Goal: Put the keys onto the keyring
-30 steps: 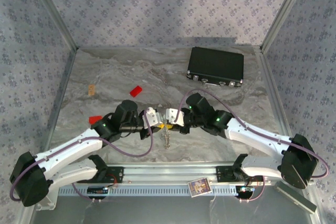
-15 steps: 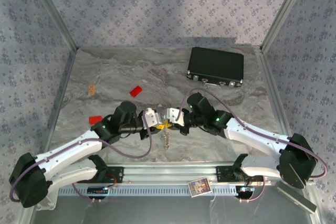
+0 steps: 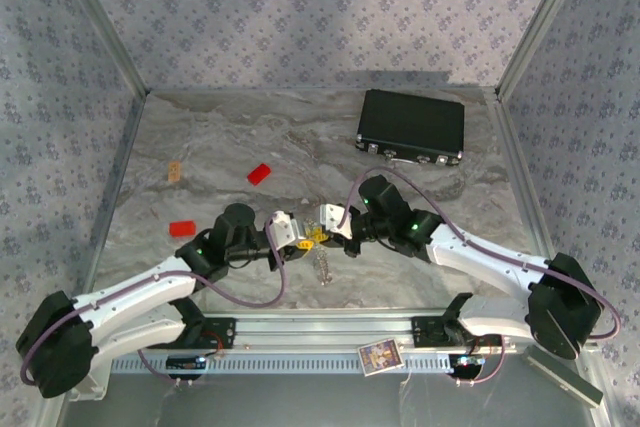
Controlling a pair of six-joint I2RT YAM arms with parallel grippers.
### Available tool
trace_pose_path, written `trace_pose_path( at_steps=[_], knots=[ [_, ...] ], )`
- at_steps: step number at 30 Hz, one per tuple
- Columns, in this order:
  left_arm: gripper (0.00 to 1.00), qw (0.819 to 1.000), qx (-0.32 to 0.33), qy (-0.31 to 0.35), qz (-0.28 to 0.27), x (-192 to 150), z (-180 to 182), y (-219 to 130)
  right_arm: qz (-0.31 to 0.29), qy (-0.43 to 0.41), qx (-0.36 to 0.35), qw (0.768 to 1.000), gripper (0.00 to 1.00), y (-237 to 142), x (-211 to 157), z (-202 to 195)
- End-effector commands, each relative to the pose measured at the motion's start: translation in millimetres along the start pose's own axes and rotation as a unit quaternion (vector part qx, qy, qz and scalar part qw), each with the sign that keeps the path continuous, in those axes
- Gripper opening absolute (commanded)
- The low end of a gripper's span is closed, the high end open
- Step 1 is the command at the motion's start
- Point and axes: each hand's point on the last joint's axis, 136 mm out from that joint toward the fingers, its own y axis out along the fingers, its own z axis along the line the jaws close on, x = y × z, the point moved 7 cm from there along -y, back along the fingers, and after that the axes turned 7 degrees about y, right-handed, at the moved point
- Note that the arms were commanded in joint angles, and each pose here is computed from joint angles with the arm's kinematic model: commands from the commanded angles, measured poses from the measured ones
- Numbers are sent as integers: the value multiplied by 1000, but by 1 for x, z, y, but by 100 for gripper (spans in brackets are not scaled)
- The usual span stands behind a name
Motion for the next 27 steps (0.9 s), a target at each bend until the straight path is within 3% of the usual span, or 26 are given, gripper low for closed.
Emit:
trace_pose_path(
  at_steps=[1,14,27],
  knots=[
    [20,999,8,17,-43,18,1,-6,-1,3,18,1000,0,-1,0,4],
    [16,999,22,14,-18,15,4,-8,13,-3,16,1000,0,-4,-1,5],
    [14,1000,-4,11,-14,13,1,-1,-13,-4,33,999,0,-1,7,7]
  ],
)
